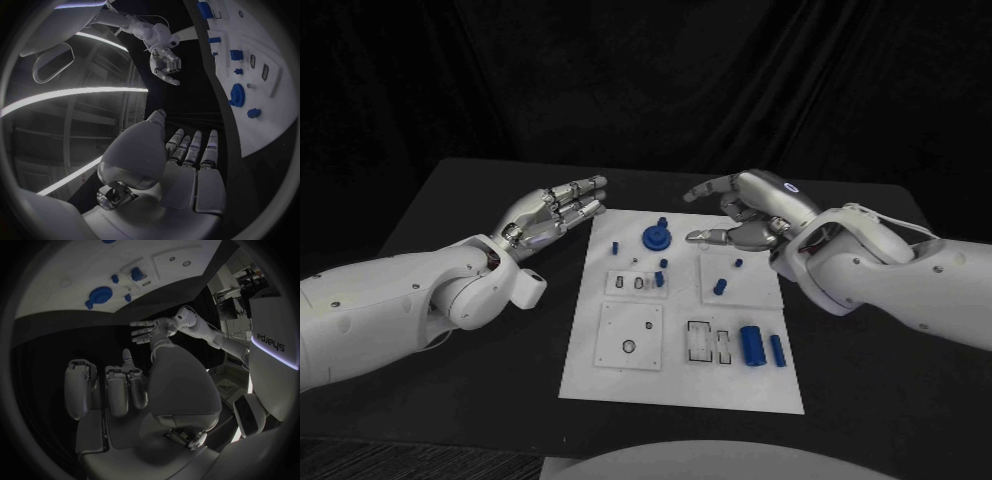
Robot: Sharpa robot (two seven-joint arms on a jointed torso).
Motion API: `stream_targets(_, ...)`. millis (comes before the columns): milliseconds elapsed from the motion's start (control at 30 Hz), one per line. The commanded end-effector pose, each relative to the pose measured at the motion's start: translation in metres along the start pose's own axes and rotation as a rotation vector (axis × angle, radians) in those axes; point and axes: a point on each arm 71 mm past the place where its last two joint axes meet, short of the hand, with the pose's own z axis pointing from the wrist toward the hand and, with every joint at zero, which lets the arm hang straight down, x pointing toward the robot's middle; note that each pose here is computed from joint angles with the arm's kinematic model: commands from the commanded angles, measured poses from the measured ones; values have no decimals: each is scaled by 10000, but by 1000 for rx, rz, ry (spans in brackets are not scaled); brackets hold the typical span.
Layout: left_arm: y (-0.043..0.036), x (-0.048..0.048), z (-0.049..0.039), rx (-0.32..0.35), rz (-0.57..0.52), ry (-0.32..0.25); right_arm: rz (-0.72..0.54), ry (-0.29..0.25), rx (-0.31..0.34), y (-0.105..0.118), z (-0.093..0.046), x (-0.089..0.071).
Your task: Assemble the parts on the task board
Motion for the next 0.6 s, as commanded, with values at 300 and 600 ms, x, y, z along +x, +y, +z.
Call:
stream_targets(300,-287,-127,121,80,376,-72,62,-22,109,-242,-252,-224)
stream_targets(600,-250,-61,345,-241,681,103,16,22,183,-482,-363,-194)
